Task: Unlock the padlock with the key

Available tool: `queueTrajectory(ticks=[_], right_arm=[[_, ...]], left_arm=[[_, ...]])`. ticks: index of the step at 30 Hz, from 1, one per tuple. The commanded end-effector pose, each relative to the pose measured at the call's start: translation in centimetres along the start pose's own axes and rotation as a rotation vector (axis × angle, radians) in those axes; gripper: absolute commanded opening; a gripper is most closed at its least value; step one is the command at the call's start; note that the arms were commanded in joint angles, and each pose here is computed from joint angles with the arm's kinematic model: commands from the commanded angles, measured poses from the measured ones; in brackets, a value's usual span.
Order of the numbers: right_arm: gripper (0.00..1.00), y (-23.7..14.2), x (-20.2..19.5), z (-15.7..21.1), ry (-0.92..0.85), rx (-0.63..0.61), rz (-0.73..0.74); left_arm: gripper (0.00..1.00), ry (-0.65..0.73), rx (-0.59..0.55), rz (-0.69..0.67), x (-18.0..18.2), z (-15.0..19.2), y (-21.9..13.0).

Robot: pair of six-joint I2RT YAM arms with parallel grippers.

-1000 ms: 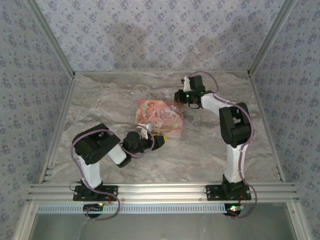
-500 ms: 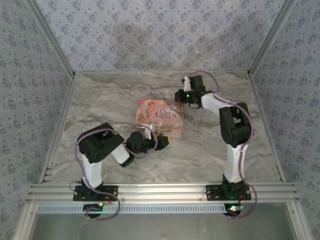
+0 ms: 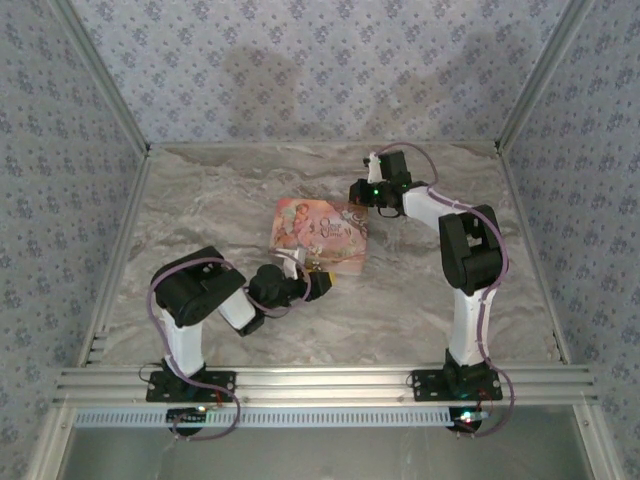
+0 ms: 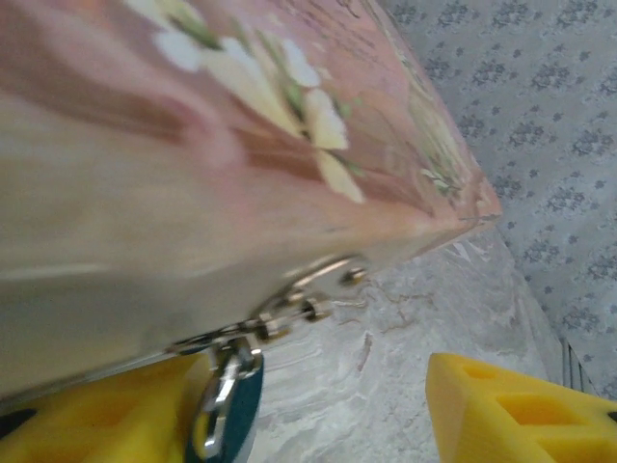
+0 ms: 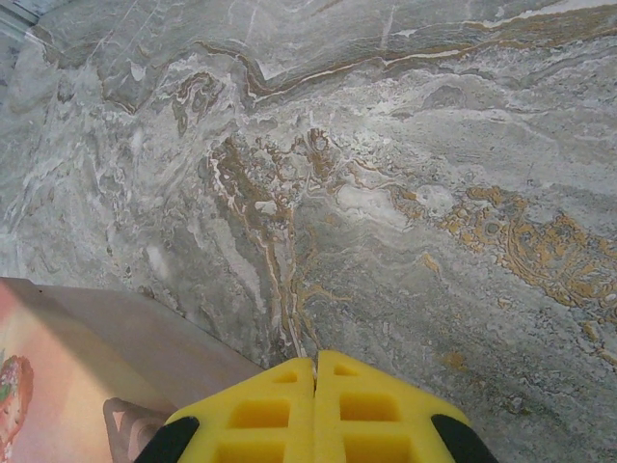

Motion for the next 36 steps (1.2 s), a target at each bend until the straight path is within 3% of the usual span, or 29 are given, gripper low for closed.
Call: queueTrajectory(ticks=[1,18,24,28,31,36], right_arm=[[0.00,-0.2,0.5,1.1,0.024,0.042,-0.017],[0.00,-0.3,0.6,1.0,0.025,0.038,-0.022],[0.00,-0.4,0.7,1.0,0.027,0.037,-0.024],[0.00,-0.4,0.7,1.0,0.026,0.036,-0.024],[0.00,-0.3,0.7,1.0,0.028,0.037,-0.024],[0.00,-0.3,0.7,1.1,0.028,0.037,-0.023]], left_arm=[[0.59,0.010,-0.055,0.023,-0.7,-1.1,-0.8],[0.31,-0.027,-0.033,0.020,0.3,-1.5,-0.5],[0.25,-0.040,-0.033,0.017,0.6,-1.6,-0.4],[0.26,-0.051,-0.031,0.007,0.9,-1.6,-0.5],[0.43,-0.059,-0.018,-0.002,1.0,-1.6,-0.3],[0.48,-0.063,0.004,0.025,0.7,-1.4,0.6]])
Point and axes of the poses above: each hand's point on the last joint's axis, 136 mm out from that joint toward the fingers, its own y axis out along the fingers, its own x axis along the line the jaws close on, z = x × y, the point moved 6 cm from there along -y, back along the fingers, and after that the axes turned 5 degrees about -y, right-handed, at the moved point
